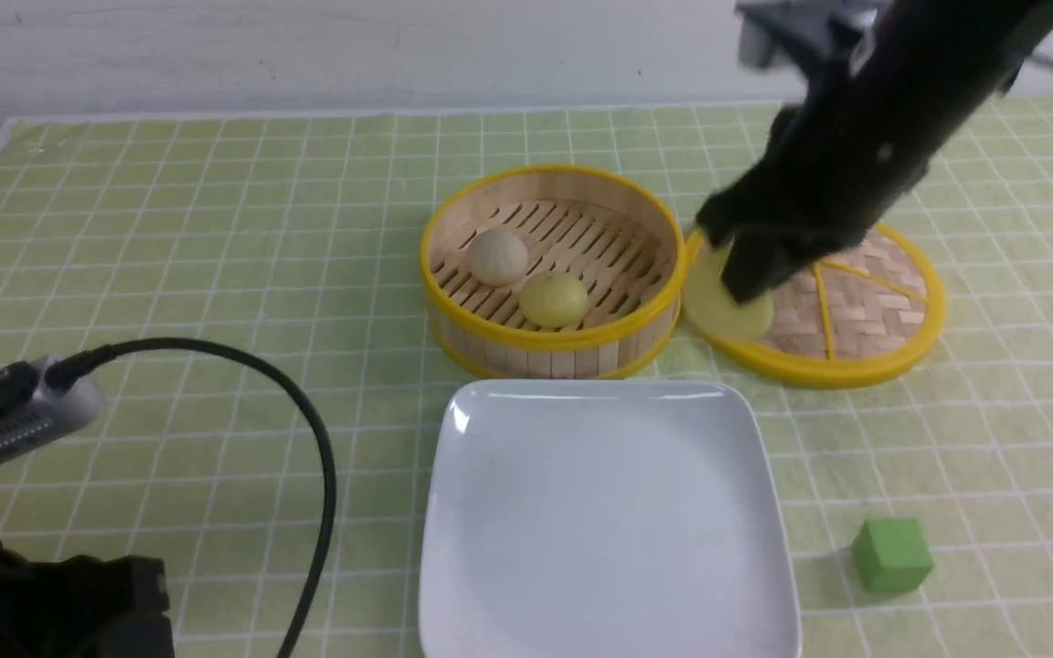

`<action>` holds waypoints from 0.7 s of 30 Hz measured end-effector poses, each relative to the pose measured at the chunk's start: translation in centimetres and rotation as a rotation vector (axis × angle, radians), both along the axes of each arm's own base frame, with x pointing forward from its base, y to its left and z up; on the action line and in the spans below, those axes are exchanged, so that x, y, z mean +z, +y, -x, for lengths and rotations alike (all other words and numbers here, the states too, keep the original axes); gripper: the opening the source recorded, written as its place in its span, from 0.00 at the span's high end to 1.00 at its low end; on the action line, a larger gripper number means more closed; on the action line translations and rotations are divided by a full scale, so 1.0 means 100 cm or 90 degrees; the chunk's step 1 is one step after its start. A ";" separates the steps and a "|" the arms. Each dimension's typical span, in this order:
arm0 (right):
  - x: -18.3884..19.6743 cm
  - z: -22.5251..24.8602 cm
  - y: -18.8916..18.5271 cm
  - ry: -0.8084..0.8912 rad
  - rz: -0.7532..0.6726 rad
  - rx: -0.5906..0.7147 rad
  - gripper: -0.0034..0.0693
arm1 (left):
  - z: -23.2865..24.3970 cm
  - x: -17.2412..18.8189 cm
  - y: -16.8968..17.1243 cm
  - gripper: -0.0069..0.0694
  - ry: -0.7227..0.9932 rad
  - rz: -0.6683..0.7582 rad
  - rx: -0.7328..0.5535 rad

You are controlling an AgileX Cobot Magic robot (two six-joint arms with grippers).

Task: Put the steamed buns into the plate on the green tablecloth.
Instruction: 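Move the steamed bun from the bamboo steamer onto the white plate with the right gripper, then reach into the bamboo steamer and grasp a bun with the left gripper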

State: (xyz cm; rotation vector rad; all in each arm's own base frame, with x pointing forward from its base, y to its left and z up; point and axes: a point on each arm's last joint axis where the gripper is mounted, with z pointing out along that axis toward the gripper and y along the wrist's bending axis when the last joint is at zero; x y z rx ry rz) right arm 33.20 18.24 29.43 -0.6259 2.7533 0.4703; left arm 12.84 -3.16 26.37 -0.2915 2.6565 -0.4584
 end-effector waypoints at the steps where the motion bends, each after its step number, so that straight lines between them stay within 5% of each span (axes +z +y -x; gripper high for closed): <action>1: -0.021 0.004 0.006 0.009 0.002 0.000 0.91 | 0.000 0.000 0.000 0.54 0.000 0.000 0.000; 3: -0.041 0.006 0.014 0.005 0.002 -0.002 0.88 | 0.000 0.000 0.000 0.54 0.000 0.000 0.000; 7: -0.091 0.006 0.022 -0.026 0.007 -0.023 0.58 | -0.001 0.001 0.000 0.54 -0.006 0.000 0.002; 11: -0.079 0.004 0.018 -0.009 0.014 -0.026 0.28 | -0.001 0.001 0.000 0.54 -0.009 0.001 0.003; 13: -0.058 0.008 0.012 0.010 0.029 -0.010 0.26 | -0.001 0.001 0.000 0.54 -0.010 0.002 0.003; 15: -0.038 0.012 0.005 0.007 0.035 -0.003 0.31 | -0.002 0.001 0.000 0.54 -0.013 0.002 0.004; 18: 0.018 0.043 -0.027 0.000 0.076 0.010 0.75 | -0.009 0.002 0.000 0.60 -0.028 0.004 0.012; 21: 0.042 0.079 -0.054 -0.028 0.083 -0.017 0.95 | -0.024 0.006 -0.001 0.75 -0.020 -0.001 0.004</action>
